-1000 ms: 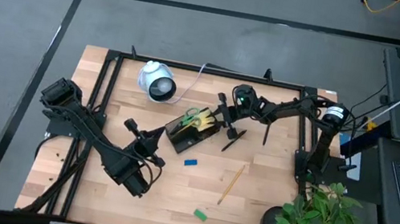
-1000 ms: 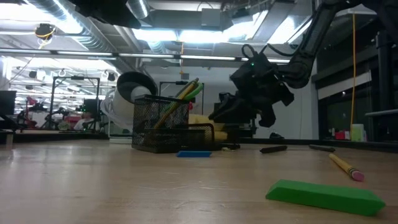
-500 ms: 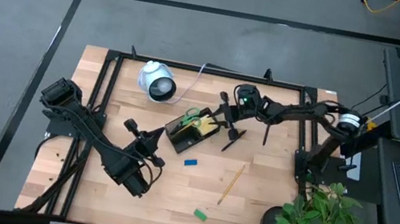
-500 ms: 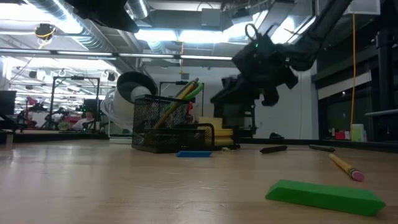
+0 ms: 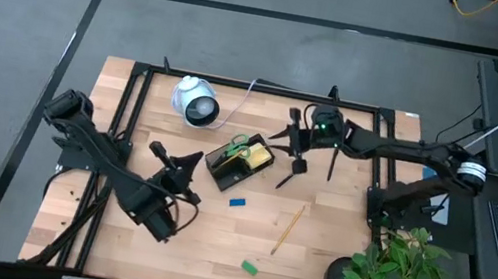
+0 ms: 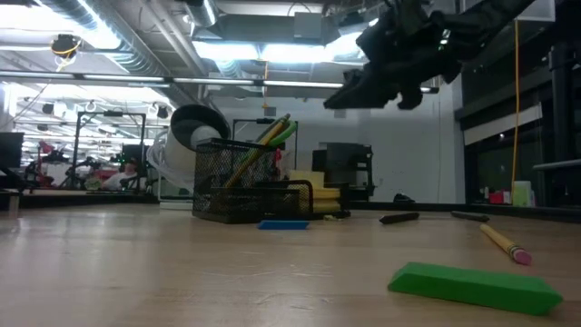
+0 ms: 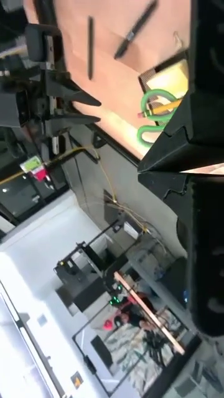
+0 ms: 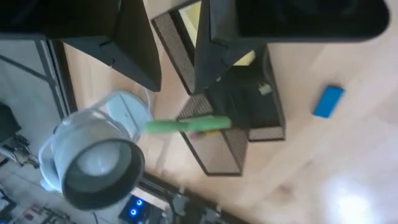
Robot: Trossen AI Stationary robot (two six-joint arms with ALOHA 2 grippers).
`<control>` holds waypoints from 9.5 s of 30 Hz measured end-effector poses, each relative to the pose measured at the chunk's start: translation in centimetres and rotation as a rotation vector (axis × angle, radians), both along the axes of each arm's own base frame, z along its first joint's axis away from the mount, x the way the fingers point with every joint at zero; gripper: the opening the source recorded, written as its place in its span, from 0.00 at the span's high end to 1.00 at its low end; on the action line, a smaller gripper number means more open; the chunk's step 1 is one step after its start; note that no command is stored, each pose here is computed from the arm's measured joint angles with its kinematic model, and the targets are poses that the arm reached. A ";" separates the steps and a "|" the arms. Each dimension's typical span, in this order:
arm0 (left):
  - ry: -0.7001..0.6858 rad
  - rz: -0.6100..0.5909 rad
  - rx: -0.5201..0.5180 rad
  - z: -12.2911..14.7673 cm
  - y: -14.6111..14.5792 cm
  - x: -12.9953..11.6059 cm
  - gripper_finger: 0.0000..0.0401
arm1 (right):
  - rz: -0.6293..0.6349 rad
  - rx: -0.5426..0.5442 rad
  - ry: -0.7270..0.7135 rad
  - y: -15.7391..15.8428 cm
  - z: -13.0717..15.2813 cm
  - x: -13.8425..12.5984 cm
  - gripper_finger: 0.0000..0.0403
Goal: Pick and place office supplies into organizer
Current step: Put the black pen into the black desk organizer
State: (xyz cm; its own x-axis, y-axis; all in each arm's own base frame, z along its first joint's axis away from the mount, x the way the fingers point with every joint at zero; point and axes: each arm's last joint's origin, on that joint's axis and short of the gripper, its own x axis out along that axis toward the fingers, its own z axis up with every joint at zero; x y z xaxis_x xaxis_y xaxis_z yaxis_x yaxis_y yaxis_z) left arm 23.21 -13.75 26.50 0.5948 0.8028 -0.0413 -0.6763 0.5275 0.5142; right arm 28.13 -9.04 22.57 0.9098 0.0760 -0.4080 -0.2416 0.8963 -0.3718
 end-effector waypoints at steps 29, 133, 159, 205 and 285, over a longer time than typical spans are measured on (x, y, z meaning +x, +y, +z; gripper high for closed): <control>-0.297 -0.203 -0.221 -6.0 -4.4 -3.4 1.00 | 0.024 0.019 -0.029 3.9 1.1 0.6 0.76; -0.152 -0.798 -0.195 -0.9 9.3 -4.6 1.00 | -1.495 0.857 0.669 -0.8 -6.6 -10.9 0.76; -0.152 -0.798 -0.195 -0.9 9.3 -4.6 1.00 | -1.634 0.930 0.489 -0.8 -8.7 -11.4 0.76; -0.151 -0.798 -0.195 -0.9 9.3 -4.6 1.00 | -1.511 0.763 0.644 -1.1 -10.4 -10.7 0.91; -0.267 -0.938 -0.285 0.5 10.3 -2.2 0.74 | 0.388 0.502 -0.185 7.6 7.0 3.5 0.93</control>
State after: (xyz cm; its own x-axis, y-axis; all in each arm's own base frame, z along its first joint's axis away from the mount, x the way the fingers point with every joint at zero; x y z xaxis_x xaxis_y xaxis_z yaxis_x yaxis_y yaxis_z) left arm 21.05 -3.44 27.00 0.9976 -0.0114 0.0678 -0.0010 0.9838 0.1795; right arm 31.65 -1.44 29.54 0.8298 0.5527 -0.0767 -0.5542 0.8324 0.0021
